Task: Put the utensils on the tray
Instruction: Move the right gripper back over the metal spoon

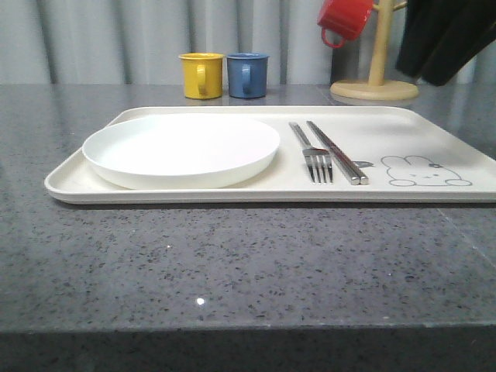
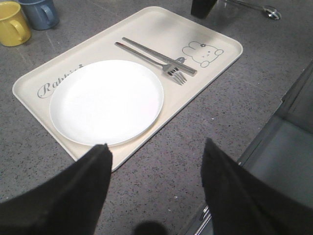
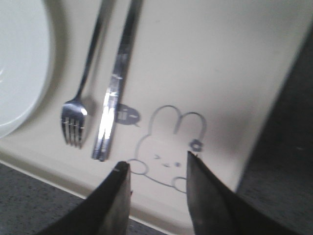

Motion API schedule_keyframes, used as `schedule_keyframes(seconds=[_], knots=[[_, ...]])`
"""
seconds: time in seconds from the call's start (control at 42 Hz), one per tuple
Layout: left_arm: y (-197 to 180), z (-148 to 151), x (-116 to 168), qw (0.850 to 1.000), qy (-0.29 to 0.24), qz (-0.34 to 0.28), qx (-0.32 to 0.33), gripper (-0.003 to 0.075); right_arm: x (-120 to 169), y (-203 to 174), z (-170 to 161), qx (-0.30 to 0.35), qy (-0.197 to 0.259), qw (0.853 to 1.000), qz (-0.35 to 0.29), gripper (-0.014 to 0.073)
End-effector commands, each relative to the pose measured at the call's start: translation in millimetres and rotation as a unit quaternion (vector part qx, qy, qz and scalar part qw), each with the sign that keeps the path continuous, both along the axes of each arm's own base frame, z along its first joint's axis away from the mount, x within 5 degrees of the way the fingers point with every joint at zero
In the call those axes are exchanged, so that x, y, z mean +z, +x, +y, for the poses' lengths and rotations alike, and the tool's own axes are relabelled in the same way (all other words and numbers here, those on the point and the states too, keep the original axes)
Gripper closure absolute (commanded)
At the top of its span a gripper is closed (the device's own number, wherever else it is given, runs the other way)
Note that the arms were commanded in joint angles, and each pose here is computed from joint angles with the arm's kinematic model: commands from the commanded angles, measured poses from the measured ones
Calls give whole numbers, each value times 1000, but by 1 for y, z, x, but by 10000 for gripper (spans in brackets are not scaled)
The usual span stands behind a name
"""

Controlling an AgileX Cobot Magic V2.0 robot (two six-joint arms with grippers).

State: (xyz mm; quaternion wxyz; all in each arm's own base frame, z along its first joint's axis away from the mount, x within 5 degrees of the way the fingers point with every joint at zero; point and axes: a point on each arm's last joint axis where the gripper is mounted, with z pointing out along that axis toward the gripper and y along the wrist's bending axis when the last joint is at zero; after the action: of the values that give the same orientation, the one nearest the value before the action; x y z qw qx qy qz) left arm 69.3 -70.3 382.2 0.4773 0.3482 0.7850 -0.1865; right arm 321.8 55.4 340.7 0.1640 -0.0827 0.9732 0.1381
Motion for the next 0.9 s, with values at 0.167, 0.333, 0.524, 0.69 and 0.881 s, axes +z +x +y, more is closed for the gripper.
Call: schedule_keyframes(seconds=[0.167, 0.333, 0.524, 0.69, 0.881], knots=[[0, -2, 14, 999, -39, -29, -3, 312, 13, -27, -80, -94, -57, 994, 21, 284], [0, -2, 14, 999, -39, -29, -3, 312, -4, -26, -122, -153, -72, 985, 44, 274], [0, -2, 14, 999, -39, -29, -3, 312, -19, -19, -150, -188, -87, 977, 51, 155], [0, -2, 14, 999, -39, -29, -3, 312, -32, -10, -161, -192, -113, 973, 56, 189], [0, -2, 14, 999, -39, -29, -3, 312, -43, -4, -165, -190, -122, 972, 65, 268]])
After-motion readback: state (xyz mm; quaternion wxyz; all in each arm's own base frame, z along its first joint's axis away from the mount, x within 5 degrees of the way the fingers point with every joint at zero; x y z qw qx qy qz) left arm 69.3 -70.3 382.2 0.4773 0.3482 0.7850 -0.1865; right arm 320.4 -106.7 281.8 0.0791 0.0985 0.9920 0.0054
